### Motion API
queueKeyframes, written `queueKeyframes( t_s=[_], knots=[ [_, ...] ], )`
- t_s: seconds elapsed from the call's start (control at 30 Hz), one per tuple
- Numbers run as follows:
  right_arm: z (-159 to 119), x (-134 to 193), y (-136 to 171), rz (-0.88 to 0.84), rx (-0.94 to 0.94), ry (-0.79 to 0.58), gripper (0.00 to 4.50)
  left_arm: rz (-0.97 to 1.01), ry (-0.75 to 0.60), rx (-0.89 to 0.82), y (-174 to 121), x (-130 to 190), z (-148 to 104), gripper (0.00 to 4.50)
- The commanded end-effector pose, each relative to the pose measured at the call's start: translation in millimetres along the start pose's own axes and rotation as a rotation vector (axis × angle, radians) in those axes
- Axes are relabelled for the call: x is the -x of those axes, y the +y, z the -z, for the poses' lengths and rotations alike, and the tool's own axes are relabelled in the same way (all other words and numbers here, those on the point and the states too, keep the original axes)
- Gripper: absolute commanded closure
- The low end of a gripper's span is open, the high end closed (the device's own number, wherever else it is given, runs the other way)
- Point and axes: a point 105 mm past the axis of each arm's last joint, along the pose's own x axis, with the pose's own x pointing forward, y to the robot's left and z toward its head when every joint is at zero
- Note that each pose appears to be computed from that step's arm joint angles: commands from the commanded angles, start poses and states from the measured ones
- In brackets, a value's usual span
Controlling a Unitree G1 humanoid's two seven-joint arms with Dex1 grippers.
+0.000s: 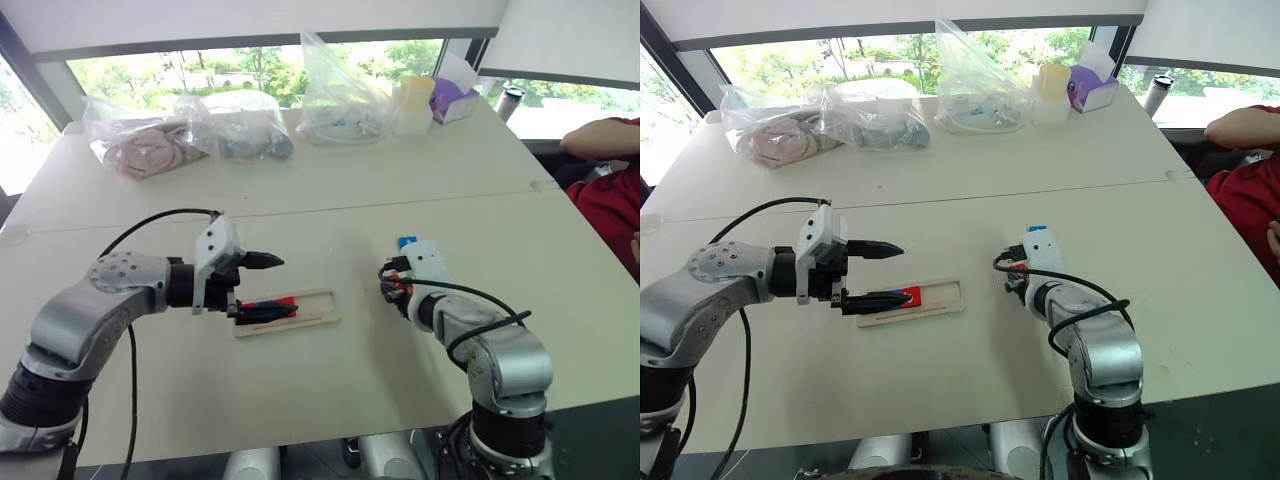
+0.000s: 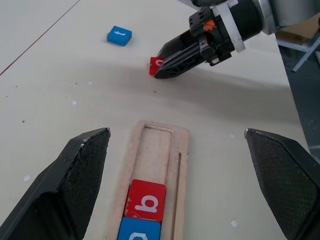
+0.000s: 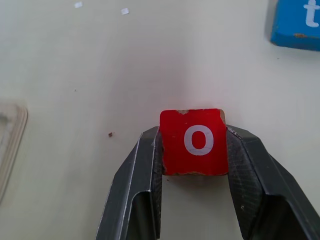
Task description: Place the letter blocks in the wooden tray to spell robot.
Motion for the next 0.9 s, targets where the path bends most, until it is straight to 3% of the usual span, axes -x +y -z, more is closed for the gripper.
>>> queueKeyframes(
  t_s=[0.03, 0.27, 0.47, 0.5, 0.63, 0.73, 0.9],
  knots=[
    [-17.4, 6.4, 15.0, -0.054, -0.04, -0.049, 3.35, 0.0, -0.016, -0.029, -0.5, -1.1, -5.3, 0.0],
    [-15.4, -0.3, 35.2, -0.108, -0.087, -0.002, 3.35, -0.006, -0.012, -0.042, 4.2, -3.9, -3.8, 0.0],
    [-11.3, -3.4, 34.1, -0.111, -0.074, 0.024, 0.28, -0.014, -0.008, -0.041, 4.5, -2.3, -0.5, 0.0],
    [-14.0, -1.8, 32.6, -0.111, -0.073, 0.011, 0.04, -0.016, -0.006, -0.04, 4.6, -1.6, 0.3, 0.0],
    [-42.1, 15.6, 18.3, -0.119, 0.033, -0.105, 0.04, -0.014, 0.0, -0.038, 4.1, 3.3, 1.0, 0.0],
    [-64.2, 31.1, 19.4, -0.288, 0.177, -0.216, 0.04, 0.013, 0.001, -0.034, 2.5, 6.6, -1.2, 0.0],
    [-49.2, 40.0, 6.4, -0.564, 0.533, -0.195, 0.04, 0.036, 0.028, -0.056, 2.5, 10.9, -1.3, 0.0]
  ],
)
